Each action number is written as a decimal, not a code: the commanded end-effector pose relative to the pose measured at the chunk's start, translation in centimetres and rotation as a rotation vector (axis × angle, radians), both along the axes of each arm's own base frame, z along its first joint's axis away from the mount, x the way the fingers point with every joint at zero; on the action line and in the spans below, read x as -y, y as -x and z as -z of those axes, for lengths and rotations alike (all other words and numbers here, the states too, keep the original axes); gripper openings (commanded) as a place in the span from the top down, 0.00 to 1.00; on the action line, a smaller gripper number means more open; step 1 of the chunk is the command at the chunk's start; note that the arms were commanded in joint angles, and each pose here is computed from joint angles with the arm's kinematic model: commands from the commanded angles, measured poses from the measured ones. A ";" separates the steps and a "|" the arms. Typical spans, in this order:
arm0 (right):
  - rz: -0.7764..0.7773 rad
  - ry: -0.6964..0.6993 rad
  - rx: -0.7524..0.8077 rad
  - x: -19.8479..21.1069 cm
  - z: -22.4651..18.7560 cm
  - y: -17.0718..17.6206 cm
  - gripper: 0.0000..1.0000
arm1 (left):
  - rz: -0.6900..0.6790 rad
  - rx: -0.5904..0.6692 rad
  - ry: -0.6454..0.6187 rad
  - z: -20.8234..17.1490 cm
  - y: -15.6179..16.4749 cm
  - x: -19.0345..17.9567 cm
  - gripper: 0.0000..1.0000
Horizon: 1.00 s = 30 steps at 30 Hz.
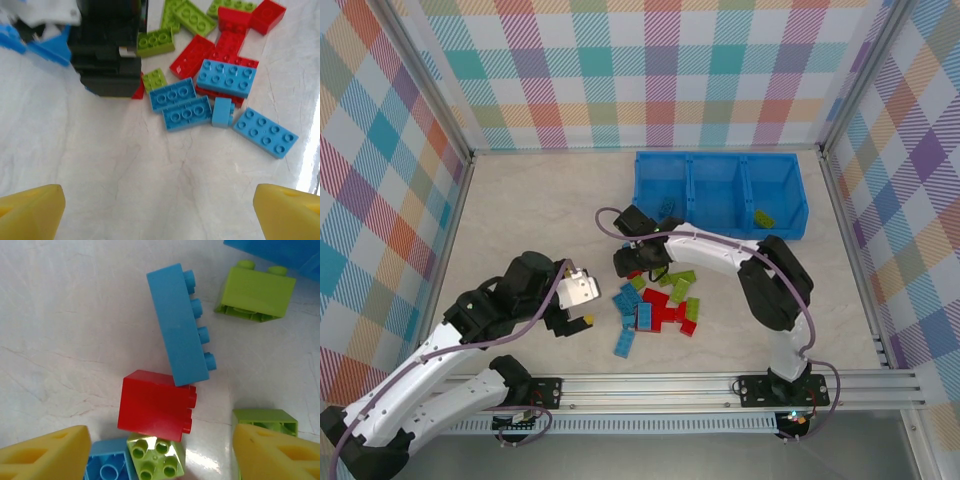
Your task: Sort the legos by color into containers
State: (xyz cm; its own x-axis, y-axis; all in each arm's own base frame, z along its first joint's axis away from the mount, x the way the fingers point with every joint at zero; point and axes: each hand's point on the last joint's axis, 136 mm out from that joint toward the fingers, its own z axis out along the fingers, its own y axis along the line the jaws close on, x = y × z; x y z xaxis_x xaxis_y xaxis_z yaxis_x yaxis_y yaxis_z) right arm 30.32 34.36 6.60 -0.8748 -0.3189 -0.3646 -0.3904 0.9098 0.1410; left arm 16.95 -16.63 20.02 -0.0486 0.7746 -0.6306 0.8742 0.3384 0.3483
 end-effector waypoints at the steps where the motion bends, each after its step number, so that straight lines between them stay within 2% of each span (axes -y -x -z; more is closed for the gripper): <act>1: -0.010 0.018 -0.015 -0.8 0.6 -0.2 0.29 | 0.088 0.095 0.061 -2.1 0.2 1.2 0.03; 8: -0.011 0.054 -0.038 -1.4 2.4 -0.4 0.39 | 0.097 0.114 0.086 -1.8 0.7 1.0 0.02; 13: -0.010 0.052 -0.043 -1.4 2.8 -0.3 0.56 | 0.118 0.110 0.098 -1.5 0.9 1.4 0.02; 16: 0.001 0.034 -0.027 -1.2 2.0 -0.3 0.61 | 0.124 0.101 0.097 -1.4 0.9 1.5 0.01; 21: 0.000 -0.090 0.092 -0.9 -1.8 -0.2 0.64 | 0.106 0.125 0.100 -1.5 0.6 1.4 0.01; 24: 0.016 -0.155 0.224 0.2 -5.9 -0.7 0.64 | 0.091 0.153 0.118 -1.7 0.2 1.4 0.01; 30: 0.115 -0.163 0.512 5.6 -14.4 -3.4 0.65 | 0.098 0.190 0.187 -2.5 0.1 2.0 0.00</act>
State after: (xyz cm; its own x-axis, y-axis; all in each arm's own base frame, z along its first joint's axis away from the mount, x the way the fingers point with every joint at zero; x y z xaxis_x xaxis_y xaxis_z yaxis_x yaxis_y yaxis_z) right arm 31.11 31.01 16.94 -0.7113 -0.1944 -0.6755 -0.3961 0.9047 0.1568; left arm 16.80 -17.82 21.27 0.1134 0.6903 -0.7146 0.8408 0.3165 0.4392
